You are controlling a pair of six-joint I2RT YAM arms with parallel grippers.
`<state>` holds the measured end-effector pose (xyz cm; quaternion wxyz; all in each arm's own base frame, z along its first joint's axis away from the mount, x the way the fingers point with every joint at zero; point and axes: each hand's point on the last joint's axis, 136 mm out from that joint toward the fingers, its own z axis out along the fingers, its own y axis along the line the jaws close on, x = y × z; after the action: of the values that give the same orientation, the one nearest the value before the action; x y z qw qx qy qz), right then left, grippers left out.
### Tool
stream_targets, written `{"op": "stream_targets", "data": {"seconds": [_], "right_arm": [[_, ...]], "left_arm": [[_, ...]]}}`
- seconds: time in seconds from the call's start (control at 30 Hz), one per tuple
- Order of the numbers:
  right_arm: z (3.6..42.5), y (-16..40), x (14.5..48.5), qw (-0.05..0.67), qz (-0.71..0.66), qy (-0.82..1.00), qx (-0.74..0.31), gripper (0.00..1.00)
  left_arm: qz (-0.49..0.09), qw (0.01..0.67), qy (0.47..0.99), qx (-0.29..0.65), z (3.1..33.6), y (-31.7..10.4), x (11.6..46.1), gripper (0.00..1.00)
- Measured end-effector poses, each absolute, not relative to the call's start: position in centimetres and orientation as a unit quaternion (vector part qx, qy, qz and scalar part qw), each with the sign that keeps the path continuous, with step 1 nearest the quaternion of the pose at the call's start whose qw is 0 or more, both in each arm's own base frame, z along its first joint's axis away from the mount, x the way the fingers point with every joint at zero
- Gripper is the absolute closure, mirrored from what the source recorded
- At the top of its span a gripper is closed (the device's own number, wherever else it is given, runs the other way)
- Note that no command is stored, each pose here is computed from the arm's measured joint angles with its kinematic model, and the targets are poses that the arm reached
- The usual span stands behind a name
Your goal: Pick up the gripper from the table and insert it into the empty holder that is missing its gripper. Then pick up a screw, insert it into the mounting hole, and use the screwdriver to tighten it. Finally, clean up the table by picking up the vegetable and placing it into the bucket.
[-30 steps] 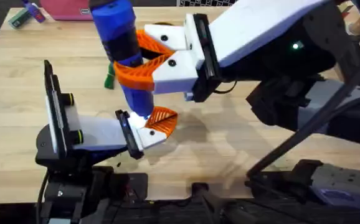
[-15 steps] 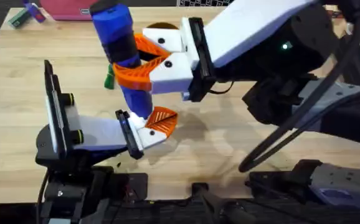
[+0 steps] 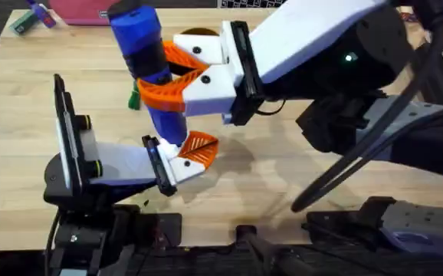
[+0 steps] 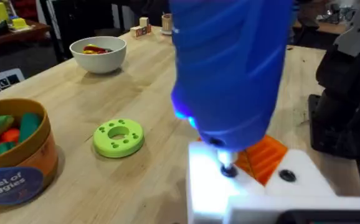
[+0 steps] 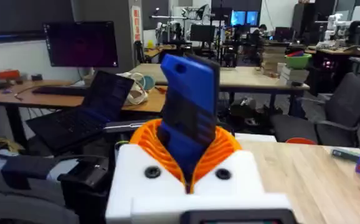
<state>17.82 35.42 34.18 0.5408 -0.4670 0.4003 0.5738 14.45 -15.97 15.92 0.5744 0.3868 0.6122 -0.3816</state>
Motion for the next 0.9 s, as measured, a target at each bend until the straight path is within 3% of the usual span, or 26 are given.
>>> {"op": "stream_targets", "data": {"seconds": [0.37,0.67,0.9], "right_arm": [[34.4,35.4,17.3,0.536,0.577,0.389,-0.477,0.978],[38.7,36.5,17.0,0.519,0.578,0.36,-0.517,0.978],[38.9,36.6,17.3,0.523,0.566,0.357,-0.528,0.978]], "left_arm": [[-0.382,0.574,0.612,0.387,15.9,-16.0,14.4,0.995],[-0.382,0.574,0.612,0.387,15.9,-16.0,14.4,0.995],[-0.382,0.574,0.612,0.387,15.9,-16.0,14.4,0.995]]}}
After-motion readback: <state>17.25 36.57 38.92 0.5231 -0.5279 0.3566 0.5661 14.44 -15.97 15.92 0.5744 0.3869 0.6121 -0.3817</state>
